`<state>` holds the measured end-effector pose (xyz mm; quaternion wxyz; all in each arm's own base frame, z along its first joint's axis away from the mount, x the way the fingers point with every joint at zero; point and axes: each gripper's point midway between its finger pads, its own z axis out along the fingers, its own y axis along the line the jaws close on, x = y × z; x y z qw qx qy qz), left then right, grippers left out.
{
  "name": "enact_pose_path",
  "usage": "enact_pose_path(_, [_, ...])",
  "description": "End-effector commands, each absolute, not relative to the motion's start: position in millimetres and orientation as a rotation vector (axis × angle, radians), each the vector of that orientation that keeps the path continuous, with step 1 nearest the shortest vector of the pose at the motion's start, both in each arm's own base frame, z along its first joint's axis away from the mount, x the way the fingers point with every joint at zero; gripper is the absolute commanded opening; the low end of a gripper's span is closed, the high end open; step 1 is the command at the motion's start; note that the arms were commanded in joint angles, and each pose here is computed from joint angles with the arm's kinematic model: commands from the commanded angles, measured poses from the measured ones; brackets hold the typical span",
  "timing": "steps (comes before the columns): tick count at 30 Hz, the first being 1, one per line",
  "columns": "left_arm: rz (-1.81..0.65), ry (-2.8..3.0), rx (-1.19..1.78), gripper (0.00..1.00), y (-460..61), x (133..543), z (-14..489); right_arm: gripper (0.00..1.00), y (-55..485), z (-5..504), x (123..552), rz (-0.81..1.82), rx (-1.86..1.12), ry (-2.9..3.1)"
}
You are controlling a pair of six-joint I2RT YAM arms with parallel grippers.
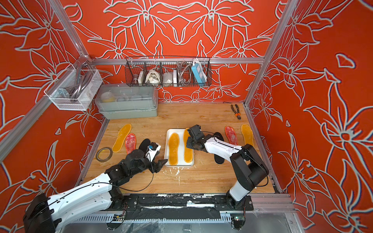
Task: Put the insoles into the storage box
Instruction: Place the insole in the storage box.
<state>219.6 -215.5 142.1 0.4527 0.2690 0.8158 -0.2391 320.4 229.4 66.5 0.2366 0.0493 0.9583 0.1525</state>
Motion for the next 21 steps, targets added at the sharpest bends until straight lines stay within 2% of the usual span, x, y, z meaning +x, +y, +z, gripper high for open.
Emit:
enact_pose_path(1, [-0.593,2.004,0.665,0.74,-217,220,144,0.0,234,69,327,0.384,0.111,2.608])
enact_pose_path(8, [-0.59,2.003,0.662,0.74,-216,220,145,0.01,238,63,328,0.375,0.094,2.619])
enact_pose_path(16, [-0.588,2.005,0.659,0.74,-216,220,145,0.15,241,66,327,0.36,0.051,2.623])
enact_pose_path(21, [-0.579,2.011,0.657,0.74,-215,221,143,0.21,234,81,324,0.346,0.039,2.603])
